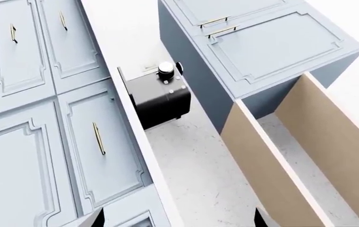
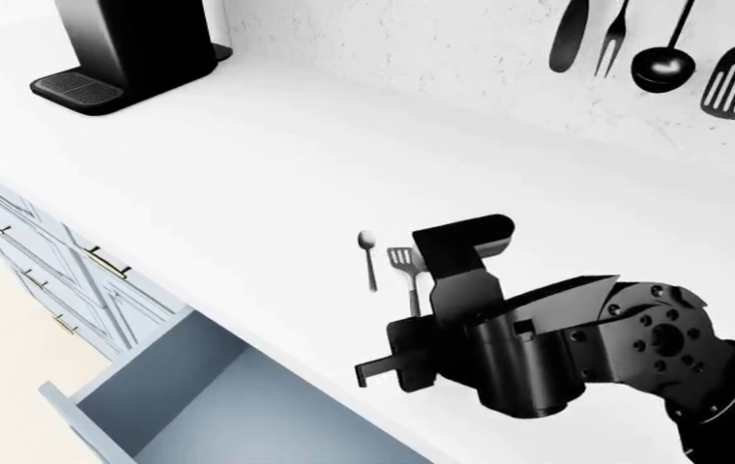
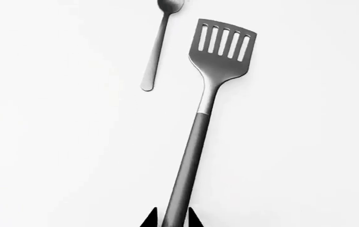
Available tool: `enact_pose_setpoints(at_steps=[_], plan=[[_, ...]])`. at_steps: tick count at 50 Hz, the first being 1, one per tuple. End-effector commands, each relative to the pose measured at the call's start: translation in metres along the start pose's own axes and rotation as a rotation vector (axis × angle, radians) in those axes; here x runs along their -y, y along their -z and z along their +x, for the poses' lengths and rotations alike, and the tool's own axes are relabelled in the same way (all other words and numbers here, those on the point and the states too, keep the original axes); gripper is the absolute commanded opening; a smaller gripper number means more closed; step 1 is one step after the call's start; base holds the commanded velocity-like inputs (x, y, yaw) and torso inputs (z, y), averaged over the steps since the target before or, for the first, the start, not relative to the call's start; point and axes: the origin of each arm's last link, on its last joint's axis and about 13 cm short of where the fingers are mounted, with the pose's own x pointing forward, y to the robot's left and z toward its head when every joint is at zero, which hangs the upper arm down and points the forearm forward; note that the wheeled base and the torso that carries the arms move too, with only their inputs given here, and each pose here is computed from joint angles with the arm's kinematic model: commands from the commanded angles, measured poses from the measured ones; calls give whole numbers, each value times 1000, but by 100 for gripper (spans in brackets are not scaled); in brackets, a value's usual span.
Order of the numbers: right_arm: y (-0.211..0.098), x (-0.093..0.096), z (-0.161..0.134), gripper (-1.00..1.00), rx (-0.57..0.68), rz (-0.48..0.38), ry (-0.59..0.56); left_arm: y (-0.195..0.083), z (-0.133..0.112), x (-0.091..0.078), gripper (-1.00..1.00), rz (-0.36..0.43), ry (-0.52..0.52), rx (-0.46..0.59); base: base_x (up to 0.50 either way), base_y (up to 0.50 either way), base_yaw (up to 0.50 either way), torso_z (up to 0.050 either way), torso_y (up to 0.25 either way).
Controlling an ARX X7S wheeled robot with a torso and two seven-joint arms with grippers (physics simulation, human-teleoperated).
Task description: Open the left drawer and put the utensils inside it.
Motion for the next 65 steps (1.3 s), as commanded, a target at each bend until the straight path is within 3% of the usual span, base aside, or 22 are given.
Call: enact_pose_setpoints(at_steps=[1, 2, 3, 12, 19, 23, 25, 26, 27, 31, 33, 35, 41, 48, 54, 57, 65], plan=[[2, 9, 10, -100, 20, 71, 112, 0, 0, 1, 100, -1, 6, -2, 0, 0, 0, 0, 0], [-18, 27, 6, -100, 213, 267, 261, 0, -1, 4, 100, -8, 15, 9, 0, 0, 0, 0, 0], [-20, 27, 5, -100, 224, 288, 260, 0, -1, 4, 100, -8, 14, 9, 0, 0, 0, 0, 0], [-28, 37, 1, -100, 280, 326, 305, 2, 0, 3, 100, -10, 17, 2, 0, 0, 0, 0, 0], [-34, 35, -13, -100, 341, 304, 323, 2, 1, 3, 100, -10, 21, -1, 0, 0, 0, 0, 0], [-24, 20, -32, -100, 367, 162, 222, 2, 1, 2, 100, -11, 18, -2, 0, 0, 0, 0, 0], [-13, 8, -43, -100, 373, 15, 145, 3, 1, 2, 100, -12, 17, -4, 0, 0, 0, 0, 0], [-12, 7, -47, -100, 368, 6, 95, 3, 1, 1, 100, -13, 17, -5, 0, 0, 0, 0, 0], [-9, 6, -53, -100, 367, -63, 50, 4, 1, 0, 100, -13, 15, -7, 0, 0, 0, 0, 0], [-1, 3, -69, -100, 395, -130, 14, 4, 1, 0, 100, -15, 12, -4, 0, 0, 0, 0, 0], [11, -3, -80, -100, 395, -254, -47, 4, 1, -2, 100, -15, 9, -6, 0, 0, 0, 0, 0], [18, -5, -85, -100, 394, -323, -85, 4, 2, -2, 100, -15, 8, -7, 0, 0, 0, 0, 0], [23, -6, -95, -100, 363, -407, -161, 4, 2, -2, 100, -16, 8, -6, 0, 0, 0, 0, 0], [41, -12, -94, -100, 272, -577, -307, 4, 2, -4, 100, -16, 4, -7, 0, 0, 0, 0, 0], [52, -16, -97, -100, 250, -660, -339, 5, 2, -4, 100, -15, 2, -9, 0, 0, 0, 0, 0], [60, -17, -101, -100, 241, -740, -379, 5, 2, -5, 100, -15, -1, -9, 0, 0, 0, 0, 0], [62, -14, -105, -100, 218, -785, -402, 5, 2, -4, 100, -16, 1, -6, 0, 0, 0, 0, 0]])
